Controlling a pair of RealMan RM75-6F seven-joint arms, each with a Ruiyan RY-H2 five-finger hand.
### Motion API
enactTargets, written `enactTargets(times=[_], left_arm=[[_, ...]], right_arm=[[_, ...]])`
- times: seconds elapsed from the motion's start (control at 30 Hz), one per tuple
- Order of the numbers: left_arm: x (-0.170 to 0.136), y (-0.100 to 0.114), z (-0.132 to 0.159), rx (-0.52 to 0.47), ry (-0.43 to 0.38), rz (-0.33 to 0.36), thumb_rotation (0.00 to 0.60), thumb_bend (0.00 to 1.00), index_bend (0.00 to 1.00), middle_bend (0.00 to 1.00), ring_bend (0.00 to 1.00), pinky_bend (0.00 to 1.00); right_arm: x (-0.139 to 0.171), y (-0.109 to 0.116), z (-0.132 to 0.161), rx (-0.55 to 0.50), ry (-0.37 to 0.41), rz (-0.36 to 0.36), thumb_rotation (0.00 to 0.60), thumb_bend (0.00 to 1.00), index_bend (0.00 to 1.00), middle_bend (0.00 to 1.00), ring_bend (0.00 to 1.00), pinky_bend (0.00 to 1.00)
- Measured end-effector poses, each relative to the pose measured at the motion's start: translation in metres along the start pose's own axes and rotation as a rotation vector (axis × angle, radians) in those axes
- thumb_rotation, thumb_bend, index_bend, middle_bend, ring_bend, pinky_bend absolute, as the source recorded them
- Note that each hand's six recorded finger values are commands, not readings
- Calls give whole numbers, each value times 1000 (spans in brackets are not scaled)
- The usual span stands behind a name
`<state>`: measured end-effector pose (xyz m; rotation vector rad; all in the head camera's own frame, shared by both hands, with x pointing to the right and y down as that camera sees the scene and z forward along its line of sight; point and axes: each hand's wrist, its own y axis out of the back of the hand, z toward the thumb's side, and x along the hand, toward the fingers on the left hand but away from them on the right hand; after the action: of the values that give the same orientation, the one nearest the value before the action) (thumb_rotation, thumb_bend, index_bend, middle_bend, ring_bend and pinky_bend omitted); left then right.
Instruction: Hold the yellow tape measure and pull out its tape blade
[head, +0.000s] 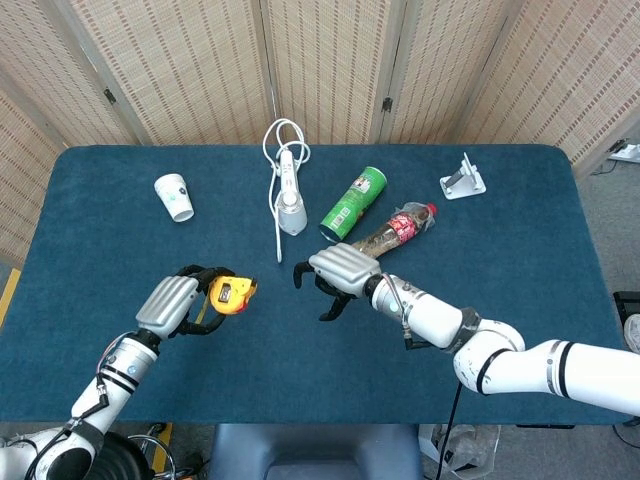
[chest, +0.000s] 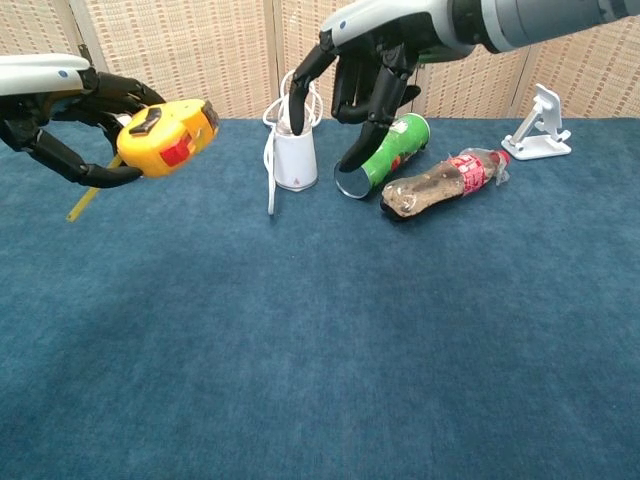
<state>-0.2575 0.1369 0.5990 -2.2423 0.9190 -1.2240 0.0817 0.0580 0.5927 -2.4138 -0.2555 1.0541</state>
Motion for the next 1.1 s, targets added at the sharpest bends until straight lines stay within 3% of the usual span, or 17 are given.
enactTargets(times=[0.43,1.1], left_arm=[[0,-11,11,-25,-21,-24,600,424,578,526,446,179],[5,-15,15,-45,-23,-32,600,424,578,526,442,166]], right_arm=[[-25,5,15,-147,49,-56,600,179,365,899,1000,896],[-39,-2,25,-178,71,-27,600,179,365,899,1000,897]])
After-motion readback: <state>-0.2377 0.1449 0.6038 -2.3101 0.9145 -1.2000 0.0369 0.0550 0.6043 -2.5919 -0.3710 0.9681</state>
